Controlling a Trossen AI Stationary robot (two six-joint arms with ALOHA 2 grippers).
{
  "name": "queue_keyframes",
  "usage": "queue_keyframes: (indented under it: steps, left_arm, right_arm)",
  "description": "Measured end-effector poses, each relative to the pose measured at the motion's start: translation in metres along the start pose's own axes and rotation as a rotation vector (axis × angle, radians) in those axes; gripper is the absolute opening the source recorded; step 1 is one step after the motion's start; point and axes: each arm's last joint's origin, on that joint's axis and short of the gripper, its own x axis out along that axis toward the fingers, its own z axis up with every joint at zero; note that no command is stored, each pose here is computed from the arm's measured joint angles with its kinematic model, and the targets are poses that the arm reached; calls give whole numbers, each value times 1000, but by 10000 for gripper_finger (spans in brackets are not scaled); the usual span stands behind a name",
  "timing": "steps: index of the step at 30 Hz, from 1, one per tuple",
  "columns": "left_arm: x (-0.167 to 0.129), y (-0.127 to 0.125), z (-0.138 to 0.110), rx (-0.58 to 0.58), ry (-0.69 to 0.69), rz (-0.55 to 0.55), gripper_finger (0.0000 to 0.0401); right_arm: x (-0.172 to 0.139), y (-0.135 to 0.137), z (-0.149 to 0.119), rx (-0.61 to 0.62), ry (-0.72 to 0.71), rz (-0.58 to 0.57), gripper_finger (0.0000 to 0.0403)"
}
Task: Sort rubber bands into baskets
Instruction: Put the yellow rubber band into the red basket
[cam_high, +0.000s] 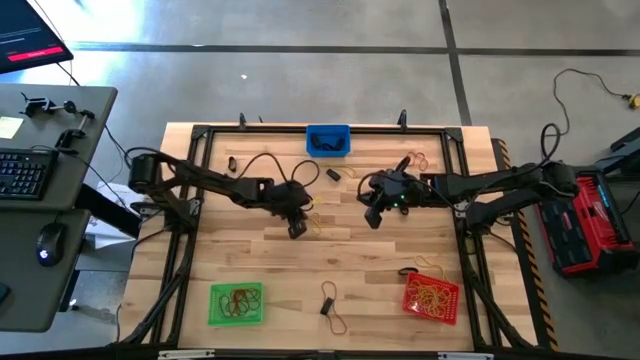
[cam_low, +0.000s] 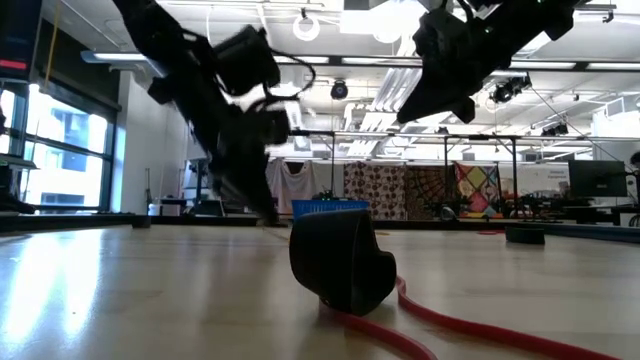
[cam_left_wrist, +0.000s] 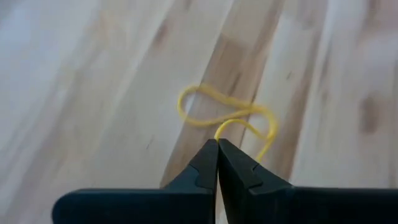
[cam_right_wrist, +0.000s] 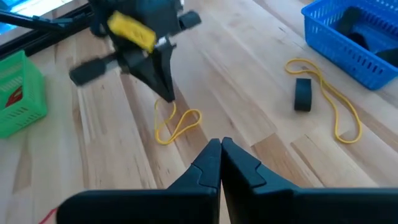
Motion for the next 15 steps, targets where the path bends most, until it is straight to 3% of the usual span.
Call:
queue_keyframes:
  steps: [10,15]
  left_arm:
    - [-52,-9,23,-25,-212,-18,0]
    - [-63,-13,25,13,-250,-35,0]
  right_arm:
    - [0,-1,0,0,-11,-21,0]
    - [0,-1,1,1,-13,-26,1]
